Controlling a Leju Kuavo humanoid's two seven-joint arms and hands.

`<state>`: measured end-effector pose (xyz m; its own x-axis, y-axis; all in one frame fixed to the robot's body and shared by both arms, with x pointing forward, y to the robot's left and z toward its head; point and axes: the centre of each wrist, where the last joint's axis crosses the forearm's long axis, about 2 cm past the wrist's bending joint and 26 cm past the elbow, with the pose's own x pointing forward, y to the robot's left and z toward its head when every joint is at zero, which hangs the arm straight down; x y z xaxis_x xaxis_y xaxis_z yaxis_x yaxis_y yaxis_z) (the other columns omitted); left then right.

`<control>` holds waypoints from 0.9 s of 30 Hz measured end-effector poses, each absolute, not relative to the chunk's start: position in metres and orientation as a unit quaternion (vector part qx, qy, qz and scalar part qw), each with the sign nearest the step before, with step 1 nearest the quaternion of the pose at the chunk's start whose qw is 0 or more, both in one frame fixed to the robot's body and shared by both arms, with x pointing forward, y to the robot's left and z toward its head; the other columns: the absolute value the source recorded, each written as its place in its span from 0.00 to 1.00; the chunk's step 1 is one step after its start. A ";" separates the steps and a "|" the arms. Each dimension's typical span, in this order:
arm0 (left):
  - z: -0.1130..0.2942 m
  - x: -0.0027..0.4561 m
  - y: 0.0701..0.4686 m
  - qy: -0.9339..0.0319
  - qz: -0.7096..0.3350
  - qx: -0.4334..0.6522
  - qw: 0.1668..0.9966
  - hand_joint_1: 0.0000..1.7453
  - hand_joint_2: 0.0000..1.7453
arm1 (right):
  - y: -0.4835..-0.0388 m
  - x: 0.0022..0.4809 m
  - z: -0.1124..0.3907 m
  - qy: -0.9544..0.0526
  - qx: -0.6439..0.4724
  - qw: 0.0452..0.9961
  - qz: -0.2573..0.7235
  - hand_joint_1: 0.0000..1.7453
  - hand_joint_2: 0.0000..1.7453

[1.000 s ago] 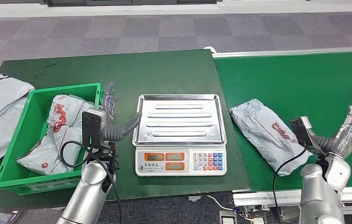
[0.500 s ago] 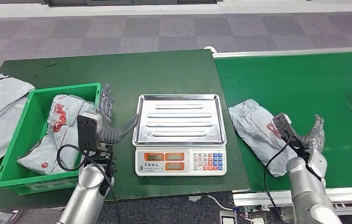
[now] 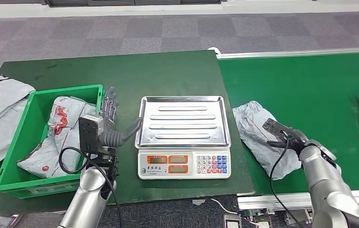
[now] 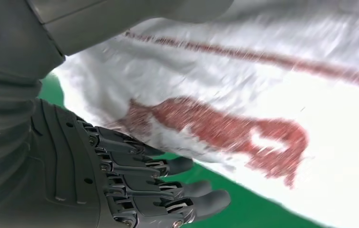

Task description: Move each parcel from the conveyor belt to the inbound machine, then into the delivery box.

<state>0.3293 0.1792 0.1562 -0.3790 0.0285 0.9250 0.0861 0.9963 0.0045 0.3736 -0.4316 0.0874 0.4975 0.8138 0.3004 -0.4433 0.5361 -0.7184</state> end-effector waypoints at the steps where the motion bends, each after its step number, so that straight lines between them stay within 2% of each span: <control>1: 0.156 0.330 0.179 -0.830 -0.026 -0.036 0.557 0.00 1.00 | -0.433 0.374 0.088 -0.320 -0.278 0.817 0.390 0.00 1.00; 11: 0.155 0.335 0.173 -0.823 -0.032 -0.057 0.564 0.00 1.00 | -0.461 0.358 0.083 -0.258 -0.146 0.813 0.501 0.00 1.00; 12: 0.155 0.335 0.173 -0.822 -0.032 -0.058 0.565 0.00 1.00 | -0.465 0.355 0.082 -0.251 -0.140 0.811 0.510 0.09 1.00; 15: 0.154 0.336 0.172 -0.821 -0.032 -0.058 0.567 0.00 1.00 | -0.472 0.351 0.082 -0.232 -0.134 0.803 0.532 0.83 1.00; 16: 0.153 0.336 0.172 -0.821 -0.032 -0.059 0.568 0.00 1.00 | -0.473 0.351 0.082 -0.229 -0.132 0.802 0.535 1.00 1.00; 27: 0.150 0.335 0.173 -0.818 -0.024 -0.059 0.572 0.00 1.00 | -0.485 0.341 0.079 -0.197 -0.112 0.794 0.565 1.00 1.00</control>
<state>0.3347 0.1726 0.1503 -0.3381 0.0678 0.9387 0.1238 0.9919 -0.0270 0.3414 -0.4850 0.0792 0.2844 0.9405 0.1857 -0.8526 0.3367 -0.3995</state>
